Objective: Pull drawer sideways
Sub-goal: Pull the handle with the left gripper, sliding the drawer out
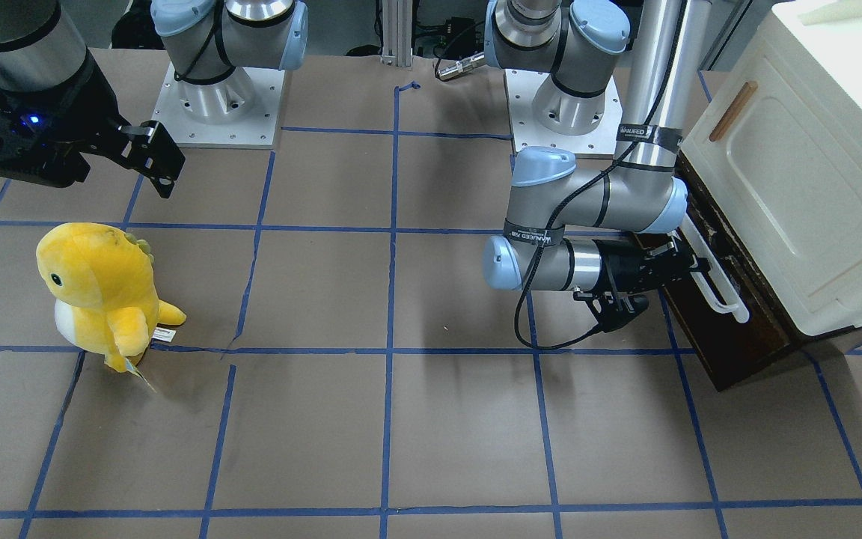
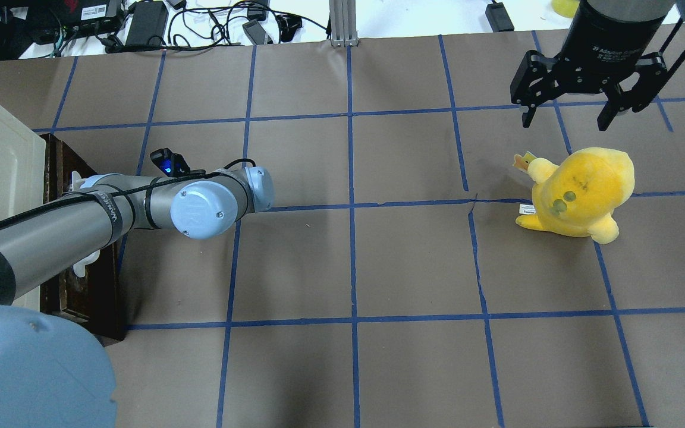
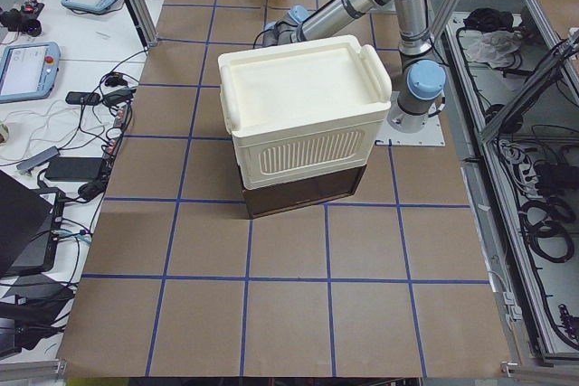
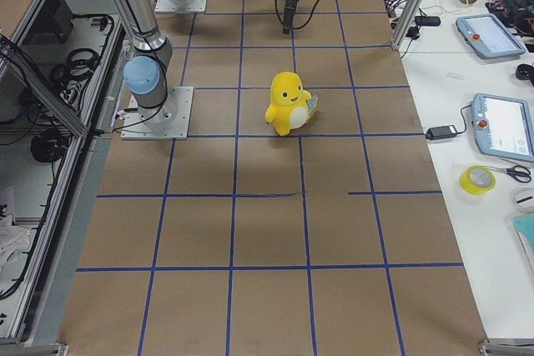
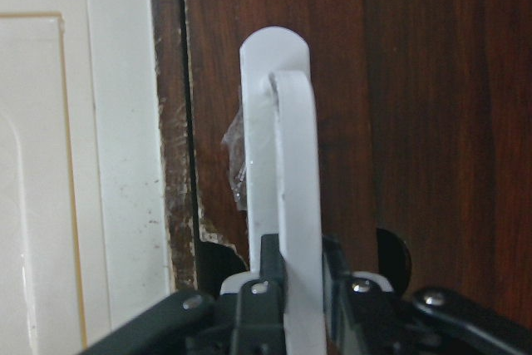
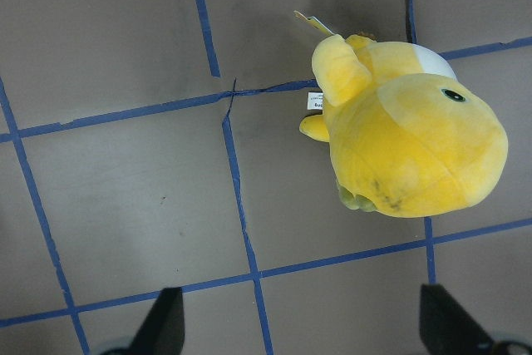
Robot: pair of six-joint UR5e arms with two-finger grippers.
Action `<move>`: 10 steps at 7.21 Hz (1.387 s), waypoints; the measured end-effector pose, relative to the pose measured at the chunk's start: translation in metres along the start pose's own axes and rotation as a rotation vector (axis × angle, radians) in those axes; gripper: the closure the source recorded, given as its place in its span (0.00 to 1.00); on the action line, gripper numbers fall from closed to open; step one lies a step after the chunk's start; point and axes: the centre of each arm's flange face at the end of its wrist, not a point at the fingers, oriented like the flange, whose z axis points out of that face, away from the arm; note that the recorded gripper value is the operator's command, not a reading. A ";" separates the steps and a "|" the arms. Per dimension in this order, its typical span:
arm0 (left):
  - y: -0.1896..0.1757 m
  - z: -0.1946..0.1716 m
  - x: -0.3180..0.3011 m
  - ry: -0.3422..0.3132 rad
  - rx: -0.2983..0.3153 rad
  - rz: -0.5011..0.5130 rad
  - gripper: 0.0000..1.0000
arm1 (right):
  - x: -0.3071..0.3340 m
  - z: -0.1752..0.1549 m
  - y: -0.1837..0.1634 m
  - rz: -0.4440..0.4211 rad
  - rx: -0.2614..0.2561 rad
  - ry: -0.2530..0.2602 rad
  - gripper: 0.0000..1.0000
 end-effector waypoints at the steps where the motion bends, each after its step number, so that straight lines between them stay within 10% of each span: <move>1: -0.002 -0.005 -0.002 0.007 0.003 -0.007 0.83 | 0.000 0.000 0.000 0.000 0.000 0.000 0.00; 10: -0.007 -0.014 -0.005 0.038 -0.018 0.004 0.83 | 0.000 0.000 0.000 0.000 0.000 0.000 0.00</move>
